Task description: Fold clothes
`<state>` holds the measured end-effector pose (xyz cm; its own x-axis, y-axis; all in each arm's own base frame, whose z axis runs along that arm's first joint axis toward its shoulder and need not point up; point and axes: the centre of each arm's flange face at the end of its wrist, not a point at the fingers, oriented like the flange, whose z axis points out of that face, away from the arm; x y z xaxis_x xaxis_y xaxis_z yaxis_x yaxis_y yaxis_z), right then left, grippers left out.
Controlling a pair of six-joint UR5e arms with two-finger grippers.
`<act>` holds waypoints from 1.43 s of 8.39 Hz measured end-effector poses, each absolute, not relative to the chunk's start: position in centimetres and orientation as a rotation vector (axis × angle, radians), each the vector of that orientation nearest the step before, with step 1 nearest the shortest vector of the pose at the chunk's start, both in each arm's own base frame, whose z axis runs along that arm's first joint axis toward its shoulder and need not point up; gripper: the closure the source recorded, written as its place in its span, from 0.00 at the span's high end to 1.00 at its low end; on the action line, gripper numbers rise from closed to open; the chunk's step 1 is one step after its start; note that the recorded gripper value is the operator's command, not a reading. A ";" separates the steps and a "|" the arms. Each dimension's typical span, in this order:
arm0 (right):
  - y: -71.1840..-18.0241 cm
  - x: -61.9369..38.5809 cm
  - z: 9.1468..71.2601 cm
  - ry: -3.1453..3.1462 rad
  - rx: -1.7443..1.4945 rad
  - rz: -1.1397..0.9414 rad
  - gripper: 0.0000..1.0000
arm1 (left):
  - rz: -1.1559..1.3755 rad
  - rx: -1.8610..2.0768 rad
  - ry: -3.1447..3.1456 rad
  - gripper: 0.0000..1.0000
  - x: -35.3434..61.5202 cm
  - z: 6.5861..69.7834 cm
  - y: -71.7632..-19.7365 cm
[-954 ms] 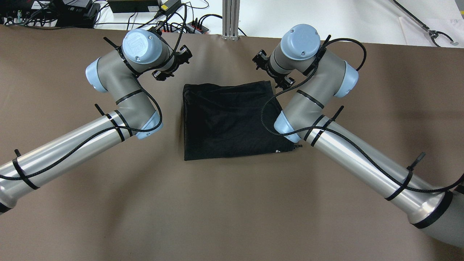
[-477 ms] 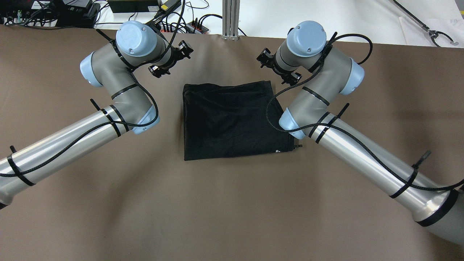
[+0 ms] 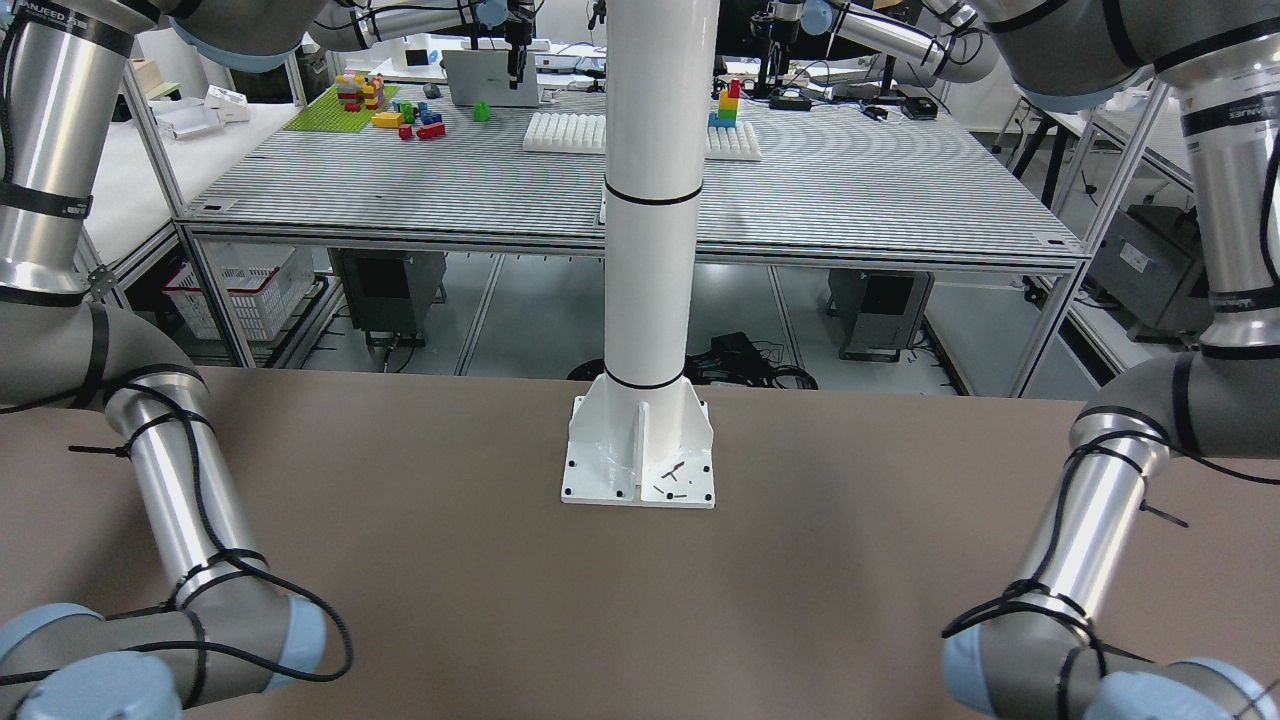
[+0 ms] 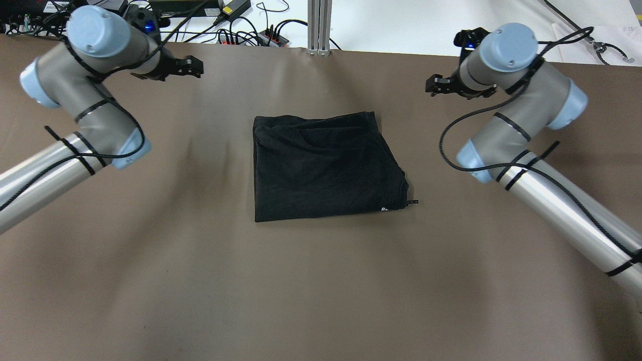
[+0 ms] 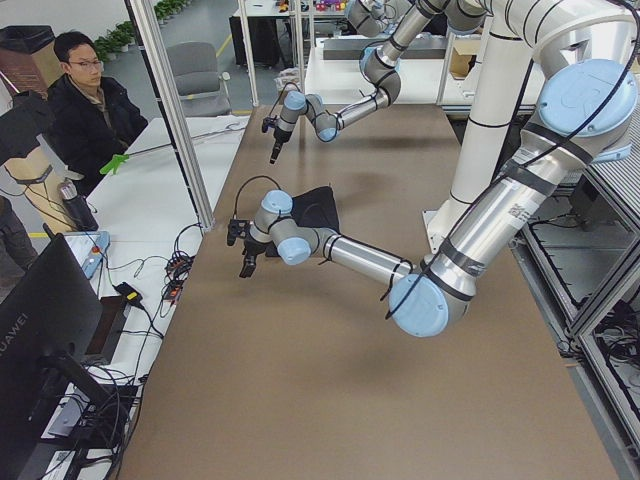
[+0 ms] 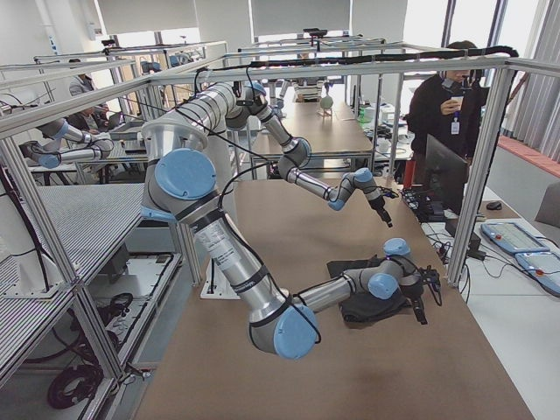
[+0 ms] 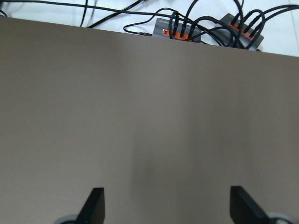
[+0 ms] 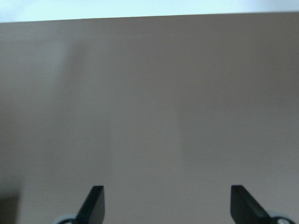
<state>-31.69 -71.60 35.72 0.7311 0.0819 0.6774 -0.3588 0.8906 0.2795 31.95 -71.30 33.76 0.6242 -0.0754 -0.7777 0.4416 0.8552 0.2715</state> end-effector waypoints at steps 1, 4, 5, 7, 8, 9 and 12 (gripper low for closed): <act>-71.7 -27.2 39.3 -0.641 0.456 0.130 0.95 | -0.219 0.507 0.806 0.94 27.3 37.0 -70.6; -70.8 -14.0 47.9 -0.461 0.516 -0.111 0.95 | -0.033 0.593 0.647 0.94 15.5 46.0 -66.4; -70.2 -9.7 50.1 -0.410 0.527 -0.175 0.95 | 0.013 0.621 0.575 0.94 11.6 48.6 -64.9; -67.7 -1.6 53.7 -0.330 0.544 -0.246 0.95 | 0.076 0.655 0.438 0.94 3.1 53.0 -61.2; -65.5 2.1 55.7 -0.297 0.542 -0.258 0.95 | 0.094 0.652 0.382 0.94 -0.9 55.2 -59.3; -63.0 5.7 57.9 -0.266 0.531 -0.265 0.95 | 0.120 0.641 0.332 0.94 -4.5 57.4 -57.2; -56.8 13.9 61.4 -0.205 0.518 -0.247 0.95 | 0.153 0.625 0.268 0.94 -10.3 60.6 -53.5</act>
<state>13.88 -56.84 61.36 0.9503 -0.2829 0.1303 0.1803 0.8406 0.5107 -10.27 -53.49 60.62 0.9544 0.2212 -0.2007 -0.0605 0.8011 0.5954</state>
